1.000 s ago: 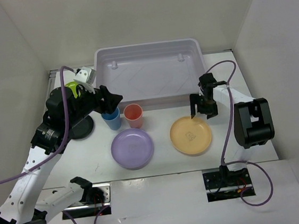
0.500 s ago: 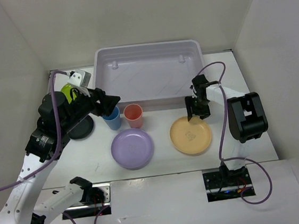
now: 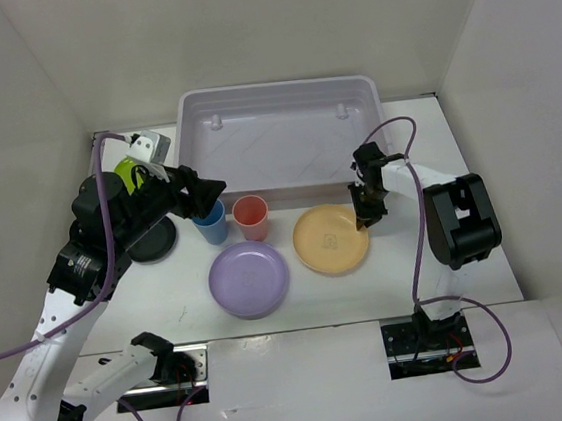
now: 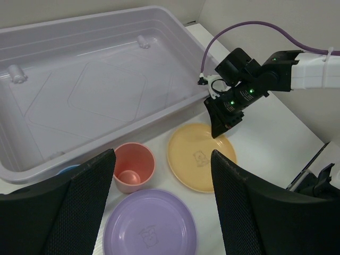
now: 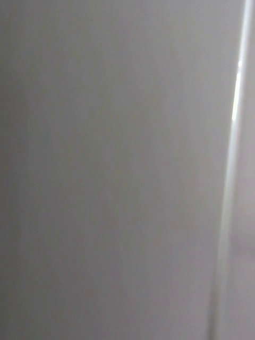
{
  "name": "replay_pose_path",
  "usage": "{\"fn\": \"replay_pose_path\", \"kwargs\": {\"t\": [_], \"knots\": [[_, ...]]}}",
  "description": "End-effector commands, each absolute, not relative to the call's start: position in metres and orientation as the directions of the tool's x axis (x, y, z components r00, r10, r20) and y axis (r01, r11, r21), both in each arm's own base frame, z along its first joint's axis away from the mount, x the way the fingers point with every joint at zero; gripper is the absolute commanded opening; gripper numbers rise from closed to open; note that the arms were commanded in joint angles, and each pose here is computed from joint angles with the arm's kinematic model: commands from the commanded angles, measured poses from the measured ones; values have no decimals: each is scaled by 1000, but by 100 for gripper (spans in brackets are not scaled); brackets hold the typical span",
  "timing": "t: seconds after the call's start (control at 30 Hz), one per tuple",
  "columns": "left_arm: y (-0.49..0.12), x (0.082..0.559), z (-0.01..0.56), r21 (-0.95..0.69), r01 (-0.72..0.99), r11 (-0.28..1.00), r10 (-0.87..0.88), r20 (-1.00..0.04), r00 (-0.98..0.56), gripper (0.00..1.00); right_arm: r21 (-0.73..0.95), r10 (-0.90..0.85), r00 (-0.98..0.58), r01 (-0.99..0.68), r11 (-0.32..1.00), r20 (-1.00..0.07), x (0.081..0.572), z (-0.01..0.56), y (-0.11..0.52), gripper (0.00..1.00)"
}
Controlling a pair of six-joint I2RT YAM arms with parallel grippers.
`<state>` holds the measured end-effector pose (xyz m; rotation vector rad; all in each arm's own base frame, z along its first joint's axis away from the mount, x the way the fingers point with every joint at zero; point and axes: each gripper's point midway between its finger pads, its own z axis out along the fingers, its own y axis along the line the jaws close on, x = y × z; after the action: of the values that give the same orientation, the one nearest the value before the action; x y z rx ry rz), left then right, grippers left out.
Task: Place the mixed dishes into the plastic bin
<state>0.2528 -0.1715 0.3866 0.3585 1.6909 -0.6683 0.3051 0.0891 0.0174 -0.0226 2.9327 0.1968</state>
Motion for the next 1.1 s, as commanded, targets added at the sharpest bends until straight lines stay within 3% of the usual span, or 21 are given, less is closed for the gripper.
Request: {"fn": "replay_pose_path", "kwargs": {"t": [0.0, 0.2, 0.5, 0.9, 1.07], "knots": [[-171, 251, 397, -230, 581, 780, -142, -971, -193, 79, 124, 2, -979, -24, 992, -206, 301, 28, 92, 23], [-171, 251, 397, -239, 580, 779, -150, -969, -198, 79, 109, 12, -976, -12, 994, -218, 303, 30, 89, 7], [-172, 251, 400, -237, 589, 773, -152, -970, -192, 79, 109, 46, -960, 17, 994, -276, 318, 37, 90, 0], [-171, 251, 397, -248, 578, 778, -157, -967, -203, 79, 126, 75, -914, 26, 992, -400, 349, 64, 93, 0], [-171, 251, 397, -248, 578, 778, -157, -967, -203, 79, 148, 83, -919, 27, 989, -385, 348, 64, 98, 0]]}}
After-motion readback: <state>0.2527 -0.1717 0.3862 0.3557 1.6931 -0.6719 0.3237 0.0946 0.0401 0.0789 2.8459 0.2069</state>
